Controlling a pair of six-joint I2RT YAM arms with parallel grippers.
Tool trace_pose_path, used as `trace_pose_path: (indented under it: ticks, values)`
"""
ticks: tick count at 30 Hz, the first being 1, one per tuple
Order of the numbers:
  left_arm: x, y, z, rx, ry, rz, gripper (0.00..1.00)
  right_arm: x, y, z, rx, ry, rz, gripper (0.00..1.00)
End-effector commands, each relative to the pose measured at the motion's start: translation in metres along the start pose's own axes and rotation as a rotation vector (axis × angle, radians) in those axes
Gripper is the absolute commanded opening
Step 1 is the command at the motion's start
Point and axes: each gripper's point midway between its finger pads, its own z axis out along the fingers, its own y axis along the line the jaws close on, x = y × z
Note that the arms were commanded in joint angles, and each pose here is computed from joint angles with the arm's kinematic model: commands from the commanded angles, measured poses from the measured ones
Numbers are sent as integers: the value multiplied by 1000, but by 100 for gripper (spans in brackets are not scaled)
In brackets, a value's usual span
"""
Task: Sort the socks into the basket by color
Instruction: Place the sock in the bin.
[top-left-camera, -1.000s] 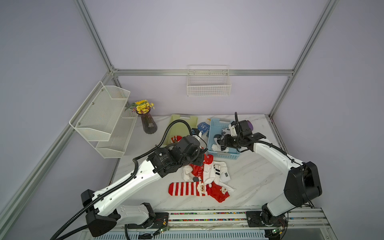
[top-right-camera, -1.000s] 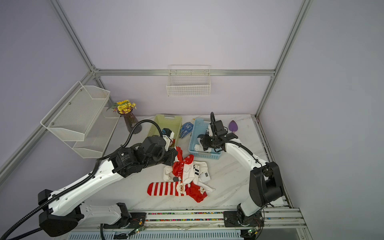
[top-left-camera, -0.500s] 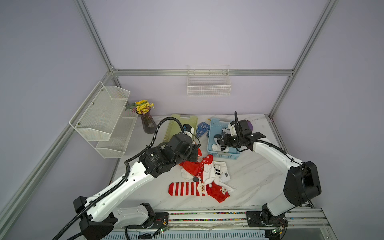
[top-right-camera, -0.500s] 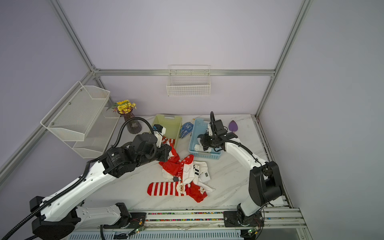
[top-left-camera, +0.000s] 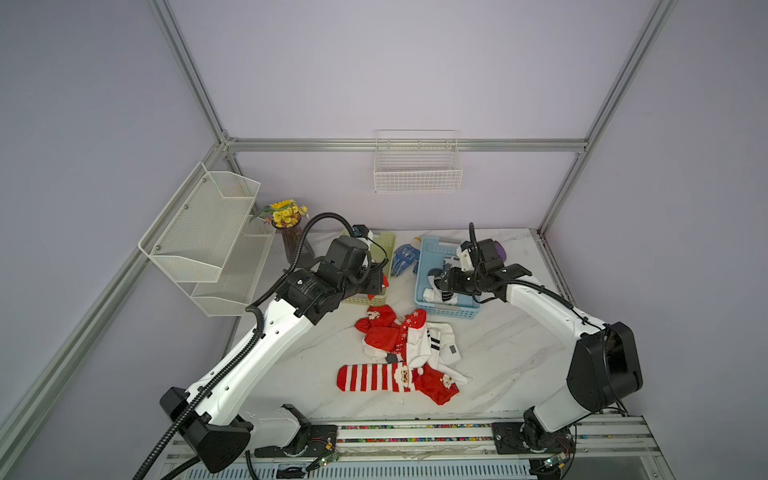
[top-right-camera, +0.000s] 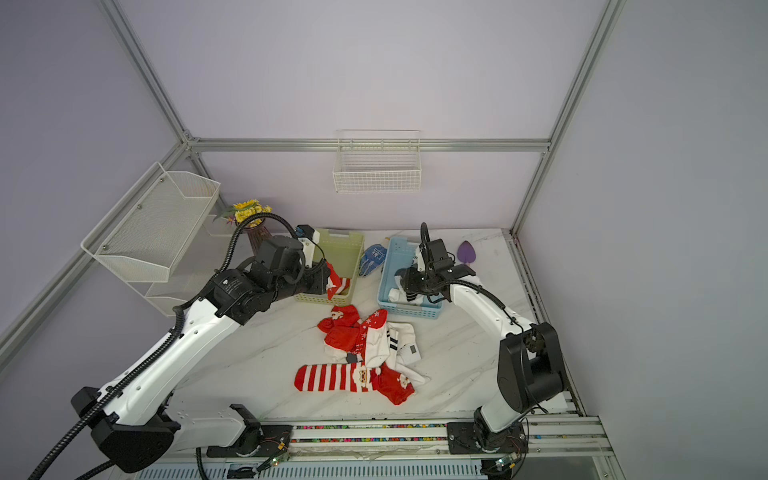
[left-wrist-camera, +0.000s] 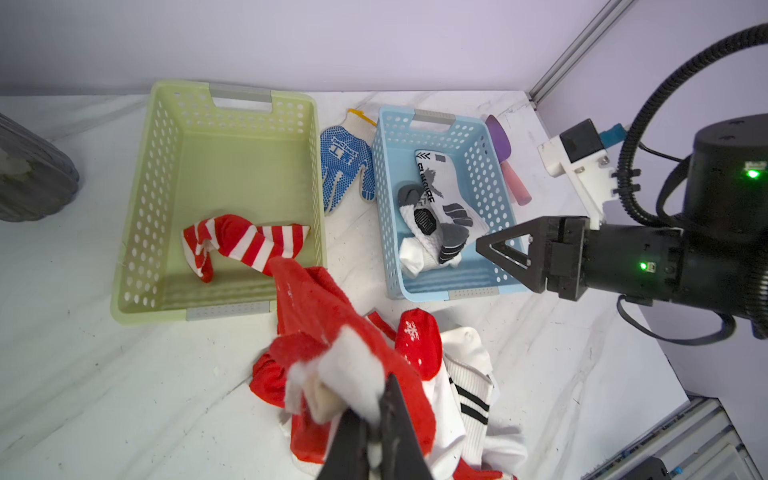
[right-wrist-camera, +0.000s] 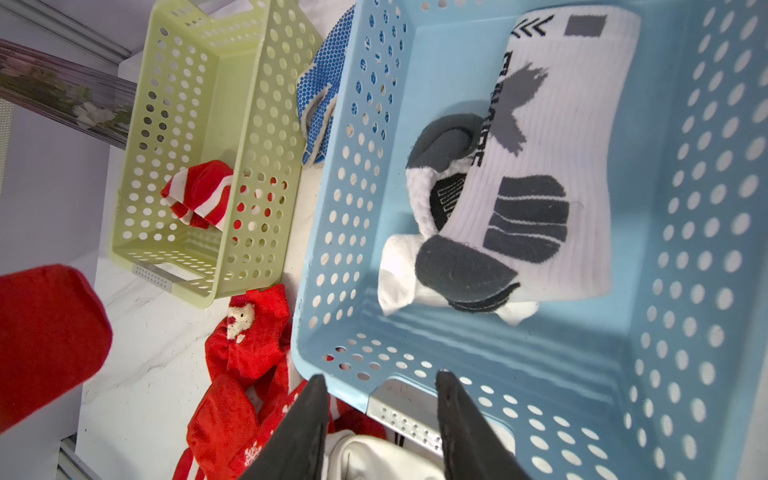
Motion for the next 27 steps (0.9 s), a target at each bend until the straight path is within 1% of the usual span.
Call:
trace_pose_path:
  ticks: [1, 3, 5, 13, 18, 22, 27]
  values:
    - [-34, 0, -4, 26, -64, 39, 6, -11, 8, -8, -13, -26, -17, 46]
    - [-44, 8, 5, 21, -71, 40, 6, -11, 8, -7, -11, -22, -19, 46]
    - [-50, 15, 25, 19, -52, 39, 6, -11, 8, -7, -10, -20, -19, 46]
    - [-83, 41, 80, 36, -58, 30, 6, -12, 8, -5, -8, -15, -19, 46]
    - [-100, 51, 120, 87, -66, -9, 6, -11, 8, -1, -11, -8, -16, 46]
    - [-106, 50, 149, 138, -48, -24, 6, -9, 6, 0, -7, -5, -12, 46]
    - [-104, 53, 181, 226, -28, -91, 6, -7, 5, 1, -4, -1, -12, 46]
